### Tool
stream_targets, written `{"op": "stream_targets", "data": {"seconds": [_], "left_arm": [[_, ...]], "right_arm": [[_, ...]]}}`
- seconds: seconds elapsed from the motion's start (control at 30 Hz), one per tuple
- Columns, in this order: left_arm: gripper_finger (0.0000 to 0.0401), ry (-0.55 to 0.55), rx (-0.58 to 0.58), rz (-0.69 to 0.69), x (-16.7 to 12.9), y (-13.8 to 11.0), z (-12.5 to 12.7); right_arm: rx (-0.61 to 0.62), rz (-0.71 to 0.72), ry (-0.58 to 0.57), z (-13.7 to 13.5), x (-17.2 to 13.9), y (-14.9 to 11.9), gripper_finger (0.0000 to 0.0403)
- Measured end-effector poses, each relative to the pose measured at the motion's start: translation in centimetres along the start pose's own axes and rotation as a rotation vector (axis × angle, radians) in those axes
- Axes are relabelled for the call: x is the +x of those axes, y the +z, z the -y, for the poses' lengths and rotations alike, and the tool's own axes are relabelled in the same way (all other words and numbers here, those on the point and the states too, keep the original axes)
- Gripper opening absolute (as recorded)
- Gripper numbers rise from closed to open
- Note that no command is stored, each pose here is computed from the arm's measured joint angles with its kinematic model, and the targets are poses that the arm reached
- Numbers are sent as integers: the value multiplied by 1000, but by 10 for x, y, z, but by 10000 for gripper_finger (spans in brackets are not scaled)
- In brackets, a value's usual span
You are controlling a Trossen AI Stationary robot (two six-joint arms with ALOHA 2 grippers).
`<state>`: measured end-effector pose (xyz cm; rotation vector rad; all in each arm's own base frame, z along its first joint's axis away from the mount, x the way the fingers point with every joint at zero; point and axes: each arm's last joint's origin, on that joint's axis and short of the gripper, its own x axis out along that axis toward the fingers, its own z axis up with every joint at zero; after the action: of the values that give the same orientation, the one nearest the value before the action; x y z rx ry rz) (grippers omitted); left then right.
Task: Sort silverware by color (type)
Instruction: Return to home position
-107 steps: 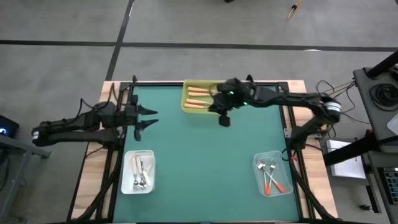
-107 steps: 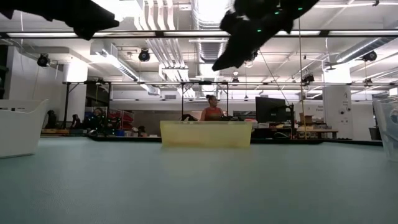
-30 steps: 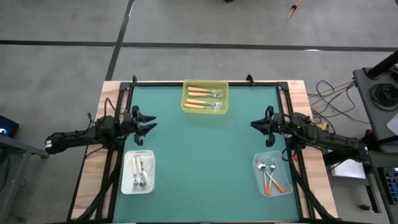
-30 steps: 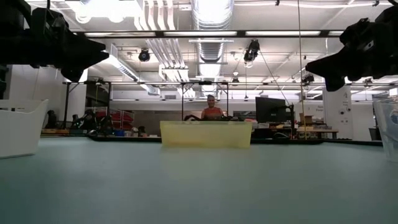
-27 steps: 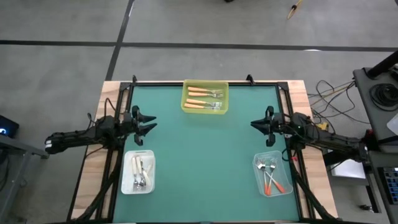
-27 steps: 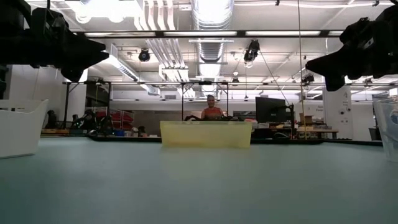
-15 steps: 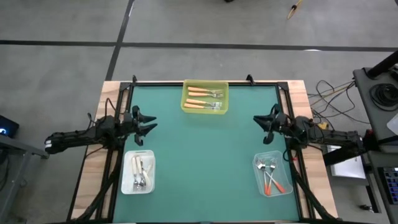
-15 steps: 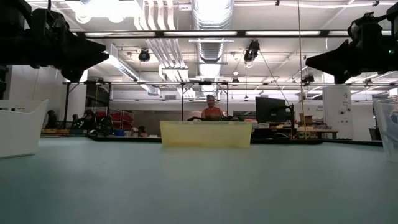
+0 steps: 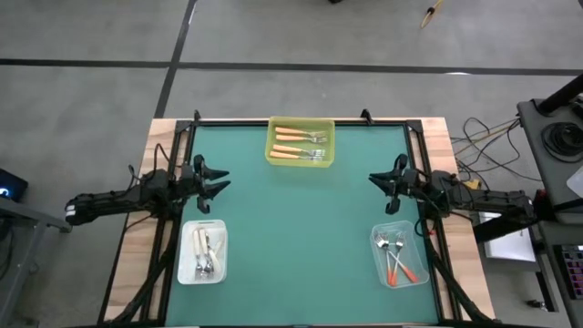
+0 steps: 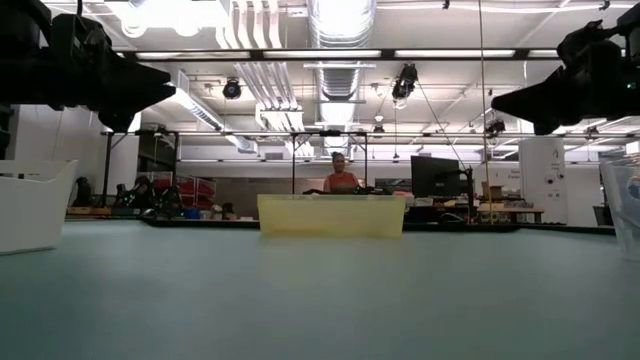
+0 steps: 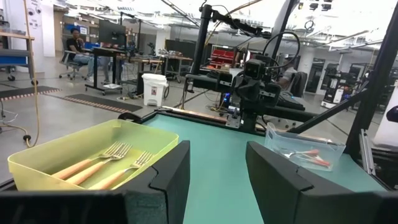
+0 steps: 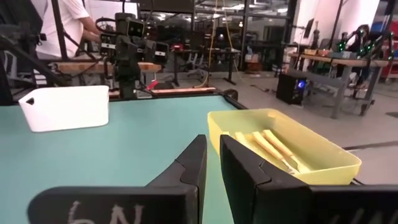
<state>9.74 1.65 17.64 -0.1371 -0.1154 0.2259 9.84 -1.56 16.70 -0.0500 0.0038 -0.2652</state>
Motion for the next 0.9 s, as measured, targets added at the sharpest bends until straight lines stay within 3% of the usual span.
{"op": "stream_targets", "data": {"seconds": [0.9], "left_arm": [[139, 3, 0, -1, 0, 0, 0]], "right_arm": [[23, -4, 1, 0, 0, 0, 36]]}}
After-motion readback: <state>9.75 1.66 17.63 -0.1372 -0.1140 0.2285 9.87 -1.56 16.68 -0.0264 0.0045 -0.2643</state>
